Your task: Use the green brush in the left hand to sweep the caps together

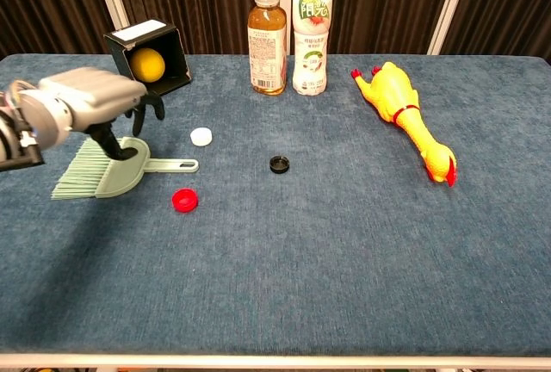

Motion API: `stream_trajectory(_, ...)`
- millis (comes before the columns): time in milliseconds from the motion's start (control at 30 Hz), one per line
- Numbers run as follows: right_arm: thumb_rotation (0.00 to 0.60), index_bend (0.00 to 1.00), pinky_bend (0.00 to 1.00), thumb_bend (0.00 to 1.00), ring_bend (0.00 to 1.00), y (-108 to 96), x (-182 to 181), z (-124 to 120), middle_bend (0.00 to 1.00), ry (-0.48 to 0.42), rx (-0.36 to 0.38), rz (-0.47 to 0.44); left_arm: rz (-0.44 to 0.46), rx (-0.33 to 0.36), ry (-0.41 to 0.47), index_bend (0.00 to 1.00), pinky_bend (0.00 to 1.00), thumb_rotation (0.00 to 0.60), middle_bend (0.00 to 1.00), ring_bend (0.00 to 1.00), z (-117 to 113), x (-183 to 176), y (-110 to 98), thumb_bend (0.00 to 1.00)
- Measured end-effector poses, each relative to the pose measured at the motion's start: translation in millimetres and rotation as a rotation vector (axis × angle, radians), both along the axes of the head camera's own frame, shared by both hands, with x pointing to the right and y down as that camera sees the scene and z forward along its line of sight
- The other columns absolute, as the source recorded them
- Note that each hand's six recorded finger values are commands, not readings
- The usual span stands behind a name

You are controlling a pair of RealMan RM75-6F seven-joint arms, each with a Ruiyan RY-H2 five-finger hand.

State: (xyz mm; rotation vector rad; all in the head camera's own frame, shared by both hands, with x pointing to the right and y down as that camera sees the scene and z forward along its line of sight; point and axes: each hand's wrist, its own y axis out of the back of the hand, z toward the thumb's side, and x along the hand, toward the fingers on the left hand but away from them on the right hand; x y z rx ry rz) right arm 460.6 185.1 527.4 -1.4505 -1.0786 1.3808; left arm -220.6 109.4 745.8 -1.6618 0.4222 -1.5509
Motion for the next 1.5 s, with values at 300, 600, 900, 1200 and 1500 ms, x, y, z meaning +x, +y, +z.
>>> stream_trajectory(300,0.6,0.0,0.0,0.15,0.0,-0.4,4.2,1.1,0.1,0.002,-0.005,0.015,0.021,-0.035,-0.032,0.3,0.18,0.6,0.4,0.31,10.3,22.5,6.9,0.34)
stream_trajectory(600,0.6,0.0,0.0,0.15,0.0,0.3,6.3,4.0,0.1,-0.002,-0.011,0.022,0.025,-0.063,-0.069,0.32,0.18,0.6,0.4,0.31,18.8,23.9,12.0,0.34)
stream_trajectory(900,0.6,0.0,0.0,0.15,0.0,1.5,8.6,3.4,0.1,-0.001,-0.007,0.032,0.044,-0.053,-0.085,0.34,0.18,0.6,0.44,0.32,21.9,27.6,13.8,0.34)
stream_trajectory(1200,0.6,0.0,0.0,0.15,0.0,3.2,11.6,3.9,0.11,-0.003,-0.007,0.042,0.117,-0.022,-0.126,0.37,0.18,0.6,0.47,0.33,23.9,33.3,20.5,0.34)
stream_trajectory(1500,0.6,0.0,0.0,0.15,0.0,5.3,15.2,3.3,0.11,0.0,-0.007,0.054,0.157,-0.007,-0.133,0.37,0.18,0.6,0.47,0.34,23.6,41.4,25.4,0.34)
